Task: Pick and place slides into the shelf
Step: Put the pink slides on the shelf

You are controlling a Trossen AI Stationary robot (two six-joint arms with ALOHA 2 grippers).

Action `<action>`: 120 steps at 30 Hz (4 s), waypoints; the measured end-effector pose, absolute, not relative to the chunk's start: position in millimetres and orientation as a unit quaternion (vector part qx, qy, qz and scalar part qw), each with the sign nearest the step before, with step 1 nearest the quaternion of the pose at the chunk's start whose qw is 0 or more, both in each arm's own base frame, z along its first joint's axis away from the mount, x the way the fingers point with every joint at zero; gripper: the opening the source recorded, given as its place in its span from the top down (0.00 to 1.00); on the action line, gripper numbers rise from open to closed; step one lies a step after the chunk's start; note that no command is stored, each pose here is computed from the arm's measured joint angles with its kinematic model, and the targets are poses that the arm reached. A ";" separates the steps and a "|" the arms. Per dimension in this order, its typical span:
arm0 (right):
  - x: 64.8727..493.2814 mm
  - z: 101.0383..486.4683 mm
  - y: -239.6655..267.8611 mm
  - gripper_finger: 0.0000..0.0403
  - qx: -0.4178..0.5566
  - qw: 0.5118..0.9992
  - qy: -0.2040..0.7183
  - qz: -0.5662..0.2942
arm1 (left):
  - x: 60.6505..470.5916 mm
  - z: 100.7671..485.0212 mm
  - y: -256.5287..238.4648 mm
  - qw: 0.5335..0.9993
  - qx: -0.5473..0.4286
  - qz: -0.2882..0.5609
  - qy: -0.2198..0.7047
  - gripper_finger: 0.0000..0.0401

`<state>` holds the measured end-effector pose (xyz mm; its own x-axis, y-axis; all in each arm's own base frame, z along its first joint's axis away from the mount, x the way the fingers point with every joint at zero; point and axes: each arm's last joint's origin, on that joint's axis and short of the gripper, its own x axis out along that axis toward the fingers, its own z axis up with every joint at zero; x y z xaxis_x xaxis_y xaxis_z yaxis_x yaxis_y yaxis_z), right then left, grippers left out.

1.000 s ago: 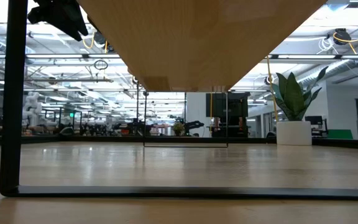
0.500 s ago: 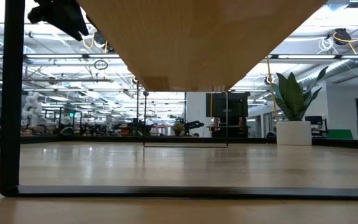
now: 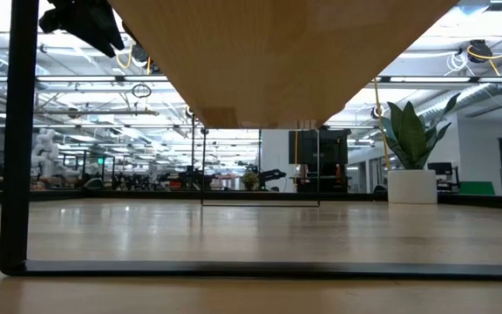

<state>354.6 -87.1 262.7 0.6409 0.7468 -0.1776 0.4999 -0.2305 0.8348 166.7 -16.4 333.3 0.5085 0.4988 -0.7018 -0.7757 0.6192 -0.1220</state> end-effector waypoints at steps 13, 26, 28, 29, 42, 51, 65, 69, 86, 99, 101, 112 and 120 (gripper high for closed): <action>353.4 259.6 -90.3 0.99 0.776 0.480 0.394 0.109 | 166.7 333.4 -16.3 0.841 -0.214 0.381 0.318 0.68; 352.6 259.5 -96.7 0.99 0.770 0.510 0.370 0.097 | 166.8 333.4 -16.3 0.841 -0.215 0.381 0.317 0.68; 352.5 259.5 -97.6 0.99 0.768 0.514 0.369 0.098 | 166.8 333.4 -16.3 0.841 -0.215 0.381 0.317 0.68; 352.4 259.5 -97.7 0.99 0.768 0.515 0.368 0.097 | 166.8 333.4 -16.3 0.841 -0.215 0.381 0.317 0.68; 352.0 262.1 -102.2 0.99 0.777 0.510 0.357 0.095 | 166.9 333.5 -16.3 0.842 -0.216 0.381 0.317 0.68; 349.2 262.6 -110.9 1.00 0.782 0.509 0.349 0.092 | 166.8 333.5 -16.3 0.842 -0.215 0.381 0.317 0.68; 346.7 259.8 -110.2 1.00 0.771 0.519 0.358 0.088 | 166.7 334.1 -15.3 0.842 -0.206 0.396 0.303 0.68; 345.9 262.0 -109.9 1.00 0.770 0.522 0.356 0.090 | 166.7 334.2 -15.3 0.841 -0.211 0.397 0.301 0.68; 338.1 262.1 -108.3 1.00 0.753 0.548 0.360 0.066 | 169.6 335.8 -15.9 0.844 -0.228 0.394 0.284 0.68; 336.7 258.2 -104.6 1.00 0.735 0.566 0.369 0.055 | 174.5 339.2 -16.9 0.858 -0.221 0.376 0.271 0.68; 336.9 258.1 -104.8 1.00 0.733 0.571 0.366 0.051 | 174.5 339.2 -16.9 0.858 -0.221 0.376 0.271 0.68; 336.3 261.9 -106.7 1.00 0.722 0.601 0.342 0.035 | 174.6 339.1 -17.1 0.858 -0.223 0.374 0.273 0.68; 332.0 269.8 -108.2 1.00 0.715 0.621 0.320 0.021 | 174.6 339.0 -17.2 0.858 -0.225 0.374 0.273 0.68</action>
<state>332.0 -108.2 269.8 0.7944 0.4842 -0.3668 0.4308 -0.0235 0.9021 174.6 -17.2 339.0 0.5720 0.5180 -0.6360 -0.7634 0.6198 -0.1818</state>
